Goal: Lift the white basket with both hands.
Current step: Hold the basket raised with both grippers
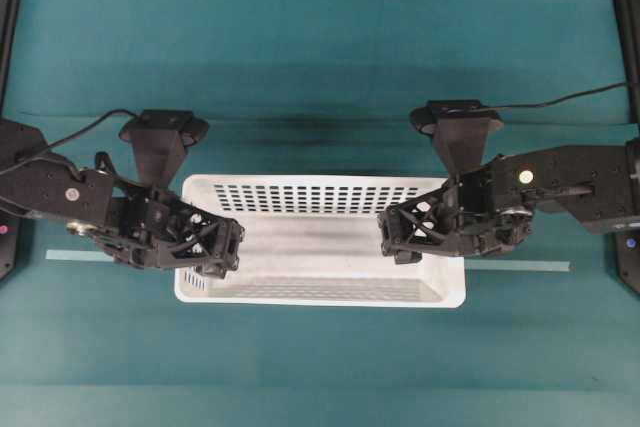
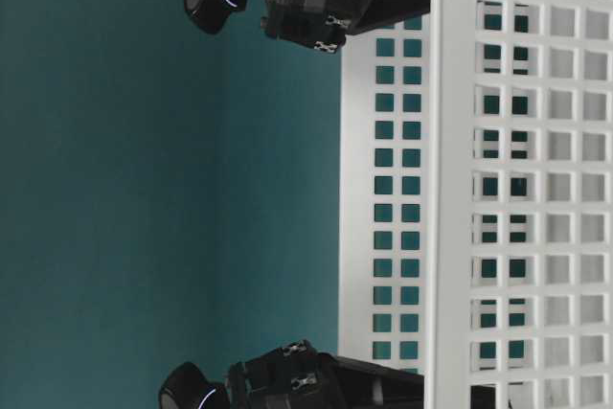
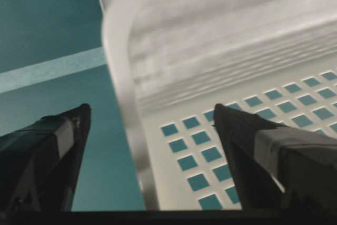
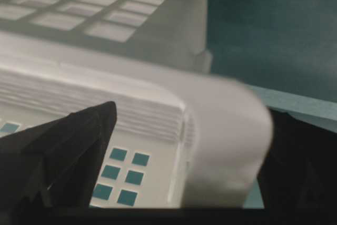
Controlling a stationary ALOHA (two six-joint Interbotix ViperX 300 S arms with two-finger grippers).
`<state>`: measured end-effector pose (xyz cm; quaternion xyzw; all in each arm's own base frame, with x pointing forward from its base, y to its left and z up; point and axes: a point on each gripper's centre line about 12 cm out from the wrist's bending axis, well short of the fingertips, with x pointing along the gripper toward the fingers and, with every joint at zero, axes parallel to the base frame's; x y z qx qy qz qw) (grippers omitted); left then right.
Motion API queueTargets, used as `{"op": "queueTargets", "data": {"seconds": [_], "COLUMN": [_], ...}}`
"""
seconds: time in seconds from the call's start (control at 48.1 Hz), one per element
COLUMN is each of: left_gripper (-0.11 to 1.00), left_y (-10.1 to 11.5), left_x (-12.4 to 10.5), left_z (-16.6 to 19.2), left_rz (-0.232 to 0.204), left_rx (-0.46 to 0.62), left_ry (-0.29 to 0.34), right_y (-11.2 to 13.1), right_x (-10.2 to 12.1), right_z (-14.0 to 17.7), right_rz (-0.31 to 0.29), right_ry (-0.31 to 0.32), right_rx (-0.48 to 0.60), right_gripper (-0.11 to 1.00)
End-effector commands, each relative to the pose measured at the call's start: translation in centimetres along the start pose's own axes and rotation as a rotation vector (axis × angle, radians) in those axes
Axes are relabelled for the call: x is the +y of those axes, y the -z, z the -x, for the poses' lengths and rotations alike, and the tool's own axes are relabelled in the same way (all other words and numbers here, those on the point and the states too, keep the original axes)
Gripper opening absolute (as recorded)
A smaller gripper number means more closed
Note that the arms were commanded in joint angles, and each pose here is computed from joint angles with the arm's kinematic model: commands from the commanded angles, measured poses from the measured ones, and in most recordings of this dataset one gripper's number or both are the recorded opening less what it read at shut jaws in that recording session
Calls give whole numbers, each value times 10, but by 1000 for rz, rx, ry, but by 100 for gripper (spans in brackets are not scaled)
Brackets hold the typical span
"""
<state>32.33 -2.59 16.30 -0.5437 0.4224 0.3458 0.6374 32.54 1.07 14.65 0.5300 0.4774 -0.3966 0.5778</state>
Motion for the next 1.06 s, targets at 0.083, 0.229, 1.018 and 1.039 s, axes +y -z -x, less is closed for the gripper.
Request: {"op": "queueTargets", "data": {"seconds": [0.083, 0.229, 1.018, 1.039], "left_gripper": [93, 93, 93, 93], "left_y": [-5, -9, -28, -28], "left_x": [-8, -9, 20, 20], "left_z": [18, 31, 167, 169], "left_rz": [10, 20, 99, 98], "left_rx": [-12, -21, -106, -108], "left_ry": [60, 98, 417, 424], "right_y": [-2, -5, -20, -21], "right_x": [4, 5, 2, 3], "right_z": [26, 46, 139, 141], "right_rz": [-29, -38, -66, -59], "right_ry": [-26, -50, -322, -338], "right_rx": [14, 11, -38, -43], "right_gripper": [96, 96, 95, 95]}}
